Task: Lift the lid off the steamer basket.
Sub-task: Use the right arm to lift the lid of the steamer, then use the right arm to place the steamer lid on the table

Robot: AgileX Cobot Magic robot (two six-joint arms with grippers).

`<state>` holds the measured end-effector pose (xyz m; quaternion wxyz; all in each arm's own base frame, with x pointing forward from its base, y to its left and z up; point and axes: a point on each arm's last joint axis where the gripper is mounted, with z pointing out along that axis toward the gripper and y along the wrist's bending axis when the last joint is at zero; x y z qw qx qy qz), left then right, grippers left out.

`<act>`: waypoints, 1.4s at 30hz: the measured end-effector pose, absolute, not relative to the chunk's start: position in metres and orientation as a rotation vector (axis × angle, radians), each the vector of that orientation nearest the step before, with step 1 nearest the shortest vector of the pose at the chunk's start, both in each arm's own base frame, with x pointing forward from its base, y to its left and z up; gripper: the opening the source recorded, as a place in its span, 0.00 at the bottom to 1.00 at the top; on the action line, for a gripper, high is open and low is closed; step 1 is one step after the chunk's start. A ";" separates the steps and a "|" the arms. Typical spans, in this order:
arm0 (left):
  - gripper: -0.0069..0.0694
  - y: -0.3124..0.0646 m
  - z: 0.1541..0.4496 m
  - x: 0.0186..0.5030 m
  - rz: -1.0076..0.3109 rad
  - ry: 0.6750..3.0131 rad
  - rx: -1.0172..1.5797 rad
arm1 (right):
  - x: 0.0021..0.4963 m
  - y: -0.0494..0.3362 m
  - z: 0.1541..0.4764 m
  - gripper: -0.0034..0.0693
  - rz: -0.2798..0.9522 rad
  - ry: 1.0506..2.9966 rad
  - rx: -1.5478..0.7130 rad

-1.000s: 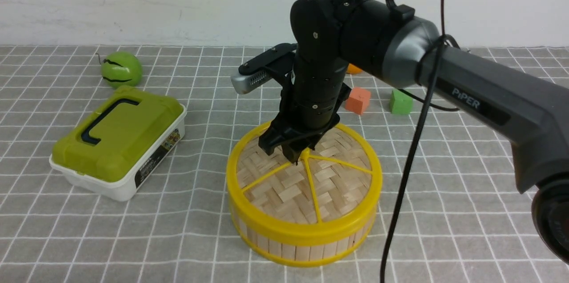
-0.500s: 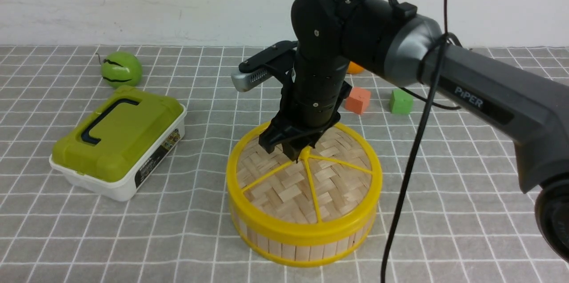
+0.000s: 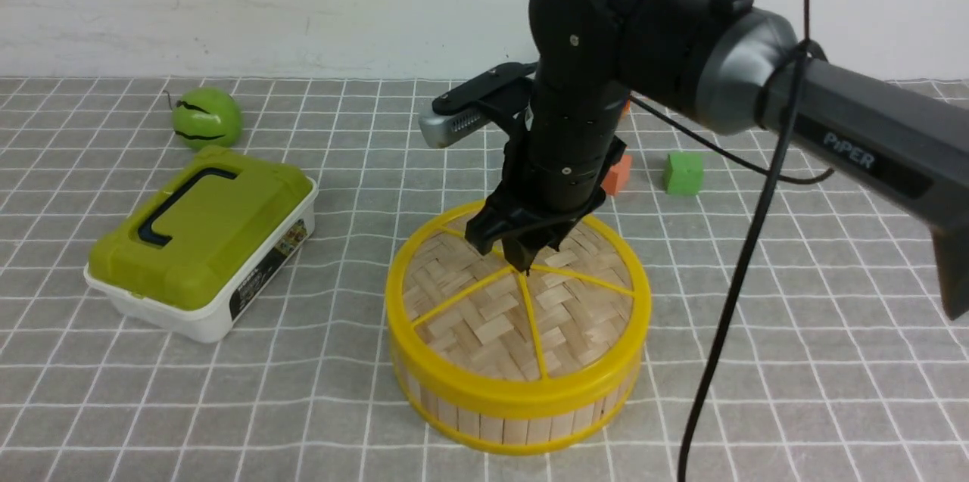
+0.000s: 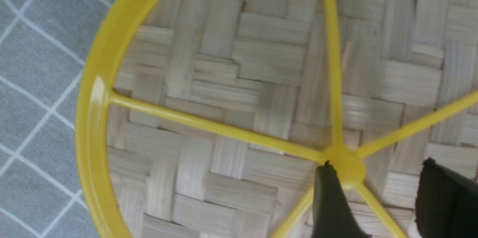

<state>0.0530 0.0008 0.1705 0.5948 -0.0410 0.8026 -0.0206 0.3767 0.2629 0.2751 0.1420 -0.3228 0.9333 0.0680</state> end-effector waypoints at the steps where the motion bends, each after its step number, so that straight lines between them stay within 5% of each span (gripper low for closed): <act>1: 0.40 0.001 0.170 0.053 -0.048 1.865 -0.095 | 0.378 0.261 0.275 0.46 0.213 2.699 -0.924; 15: 0.40 0.001 0.170 0.053 -0.048 1.865 -0.095 | 0.380 0.267 0.260 0.45 0.267 2.711 -0.995; 24: 0.40 0.001 0.170 0.053 -0.048 1.865 -0.095 | 0.380 0.266 0.261 0.15 0.242 2.703 -1.003; 33: 0.40 0.001 0.170 0.053 -0.048 1.865 -0.095 | 0.382 0.265 0.269 0.16 0.227 2.682 -1.016; 42: 0.40 0.001 0.170 0.053 -0.048 1.865 -0.095 | 0.369 0.246 0.351 0.16 0.136 2.458 -0.955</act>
